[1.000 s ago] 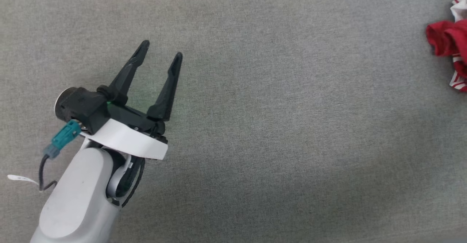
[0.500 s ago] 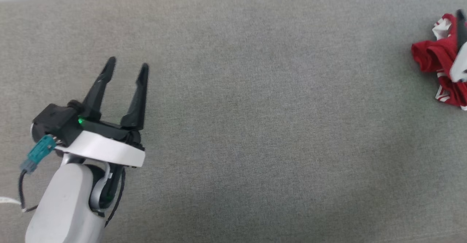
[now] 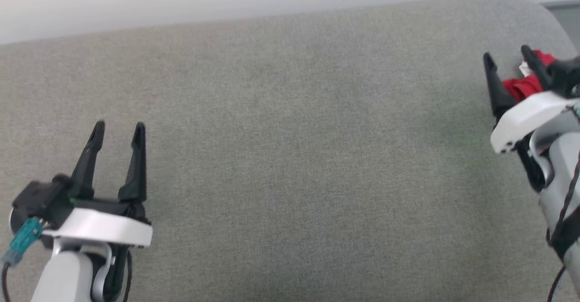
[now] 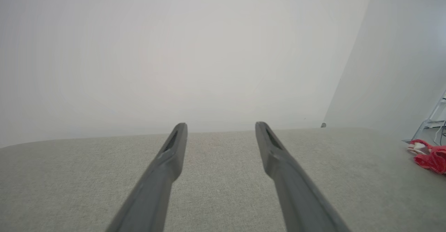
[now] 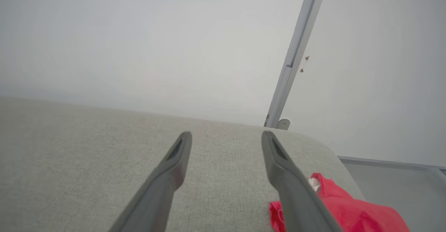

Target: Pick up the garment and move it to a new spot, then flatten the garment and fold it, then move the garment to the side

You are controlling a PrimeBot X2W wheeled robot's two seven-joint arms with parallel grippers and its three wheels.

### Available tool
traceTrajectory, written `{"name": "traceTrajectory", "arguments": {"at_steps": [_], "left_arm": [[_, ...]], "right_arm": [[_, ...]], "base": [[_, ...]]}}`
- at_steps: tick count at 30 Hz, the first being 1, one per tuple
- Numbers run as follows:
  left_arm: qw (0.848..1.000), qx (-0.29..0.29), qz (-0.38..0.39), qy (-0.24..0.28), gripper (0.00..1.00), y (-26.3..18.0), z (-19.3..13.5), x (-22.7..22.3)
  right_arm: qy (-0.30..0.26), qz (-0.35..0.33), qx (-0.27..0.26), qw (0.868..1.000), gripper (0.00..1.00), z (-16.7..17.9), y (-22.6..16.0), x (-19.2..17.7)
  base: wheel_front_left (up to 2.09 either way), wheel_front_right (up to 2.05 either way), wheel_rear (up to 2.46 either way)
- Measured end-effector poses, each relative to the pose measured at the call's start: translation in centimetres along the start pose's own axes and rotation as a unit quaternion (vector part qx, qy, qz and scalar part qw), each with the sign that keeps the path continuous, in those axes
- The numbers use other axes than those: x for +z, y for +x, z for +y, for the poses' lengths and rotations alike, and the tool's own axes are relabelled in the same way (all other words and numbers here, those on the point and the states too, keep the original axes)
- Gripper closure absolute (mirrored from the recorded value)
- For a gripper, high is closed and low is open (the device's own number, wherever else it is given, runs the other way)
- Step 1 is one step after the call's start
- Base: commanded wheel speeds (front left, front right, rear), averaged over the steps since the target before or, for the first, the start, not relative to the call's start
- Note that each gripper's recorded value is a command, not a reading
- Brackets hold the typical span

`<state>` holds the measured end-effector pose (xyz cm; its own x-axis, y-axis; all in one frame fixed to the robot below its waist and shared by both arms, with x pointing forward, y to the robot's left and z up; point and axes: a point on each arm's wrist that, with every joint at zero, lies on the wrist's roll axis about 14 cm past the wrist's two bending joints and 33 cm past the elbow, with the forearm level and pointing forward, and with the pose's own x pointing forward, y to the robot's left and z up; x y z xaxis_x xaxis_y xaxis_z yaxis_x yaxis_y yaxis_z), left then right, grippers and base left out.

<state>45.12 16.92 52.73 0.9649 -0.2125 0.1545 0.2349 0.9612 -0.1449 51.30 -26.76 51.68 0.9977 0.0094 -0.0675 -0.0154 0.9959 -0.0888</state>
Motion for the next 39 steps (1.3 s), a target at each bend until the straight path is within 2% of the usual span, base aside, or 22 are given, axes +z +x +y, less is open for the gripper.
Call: {"name": "traceTrajectory", "arguments": {"at_steps": [5,15,28,39], "left_arm": [[1.000,0.025,0.004,0.012,0.00,-2.4,1.1,0.3],[0.997,0.077,0.012,0.020,0.00,-8.1,3.1,0.8],[0.989,0.149,0.020,0.011,0.00,-14.9,5.2,0.8],[0.987,0.162,0.016,0.005,0.00,-16.1,5.5,1.0]], "right_arm": [[0.011,-0.031,0.023,0.999,0.00,1.6,-2.3,0.8],[0.051,-0.075,0.022,0.996,0.00,3.2,-7.3,1.3],[0.080,-0.080,0.010,0.994,0.00,4.5,-13.3,-0.5],[0.097,-0.078,0.005,0.992,0.00,5.6,-15.6,-1.3]], "base": [[0.00,0.00,0.00],[0.00,0.00,0.00],[0.00,0.00,0.00],[0.00,0.00,0.00]]}}
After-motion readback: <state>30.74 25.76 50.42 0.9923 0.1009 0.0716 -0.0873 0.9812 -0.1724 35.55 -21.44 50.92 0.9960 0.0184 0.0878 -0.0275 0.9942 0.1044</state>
